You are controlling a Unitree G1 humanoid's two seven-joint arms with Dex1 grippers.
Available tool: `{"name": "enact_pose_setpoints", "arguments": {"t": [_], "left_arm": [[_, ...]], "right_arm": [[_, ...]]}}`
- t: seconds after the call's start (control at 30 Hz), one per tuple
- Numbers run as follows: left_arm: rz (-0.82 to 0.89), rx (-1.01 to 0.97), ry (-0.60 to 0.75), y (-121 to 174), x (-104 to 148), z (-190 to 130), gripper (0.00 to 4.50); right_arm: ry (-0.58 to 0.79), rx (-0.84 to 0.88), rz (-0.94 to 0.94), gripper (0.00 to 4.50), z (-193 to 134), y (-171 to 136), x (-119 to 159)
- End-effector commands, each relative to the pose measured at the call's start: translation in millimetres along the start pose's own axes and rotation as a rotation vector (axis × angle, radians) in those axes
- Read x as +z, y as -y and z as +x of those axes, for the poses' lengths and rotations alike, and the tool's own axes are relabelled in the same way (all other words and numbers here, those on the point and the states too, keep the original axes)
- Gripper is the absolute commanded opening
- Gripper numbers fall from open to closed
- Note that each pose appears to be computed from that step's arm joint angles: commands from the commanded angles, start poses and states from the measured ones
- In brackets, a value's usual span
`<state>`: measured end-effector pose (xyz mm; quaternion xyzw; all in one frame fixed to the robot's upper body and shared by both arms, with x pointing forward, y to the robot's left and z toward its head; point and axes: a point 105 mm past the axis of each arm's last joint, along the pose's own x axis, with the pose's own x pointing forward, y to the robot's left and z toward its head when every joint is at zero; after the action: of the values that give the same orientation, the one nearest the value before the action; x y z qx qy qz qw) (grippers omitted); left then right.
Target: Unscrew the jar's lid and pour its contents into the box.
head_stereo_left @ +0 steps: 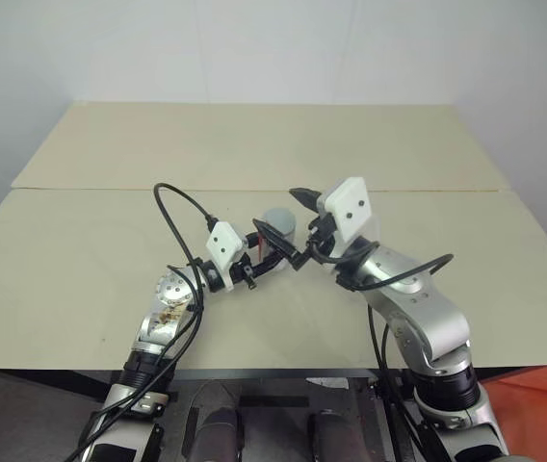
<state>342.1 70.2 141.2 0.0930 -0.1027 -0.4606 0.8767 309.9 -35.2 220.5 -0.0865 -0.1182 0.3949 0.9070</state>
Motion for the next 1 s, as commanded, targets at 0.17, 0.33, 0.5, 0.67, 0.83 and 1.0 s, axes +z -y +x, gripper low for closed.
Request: {"name": "enact_pose_setpoints", "arguments": {"t": [0.17, 0.33, 0.5, 0.67, 0.83, 1.0], "left_arm": [[0.041, -0.025, 0.044, 4, 16, 1, 1.99], [0.038, -0.029, 0.047, 8, 16, 0, 1.99], [0.032, -0.02, 0.05, 8, 16, -2, 1.99], [0.022, -0.016, 0.05, 9, 15, -6, 1.99], [0.022, -0.019, 0.036, 10, 12, -9, 1.99], [0.017, -0.015, 0.033, 10, 11, -8, 1.99]], "right_arm": [[-0.007, 0.017, 0.018, 4.5, 1, 0, 3], [-0.014, 0.002, 0.039, 4.5, -1, 2, 1], [-0.025, 0.007, 0.047, 4.5, -4, 0, -1], [-0.036, 0.024, 0.045, 3.56, -7, -3, -5], [-0.059, 0.037, 0.022, 2.81, -8, -5, -10], [-0.064, 0.037, 0.006, 2.81, -8, -2, -10]]}}
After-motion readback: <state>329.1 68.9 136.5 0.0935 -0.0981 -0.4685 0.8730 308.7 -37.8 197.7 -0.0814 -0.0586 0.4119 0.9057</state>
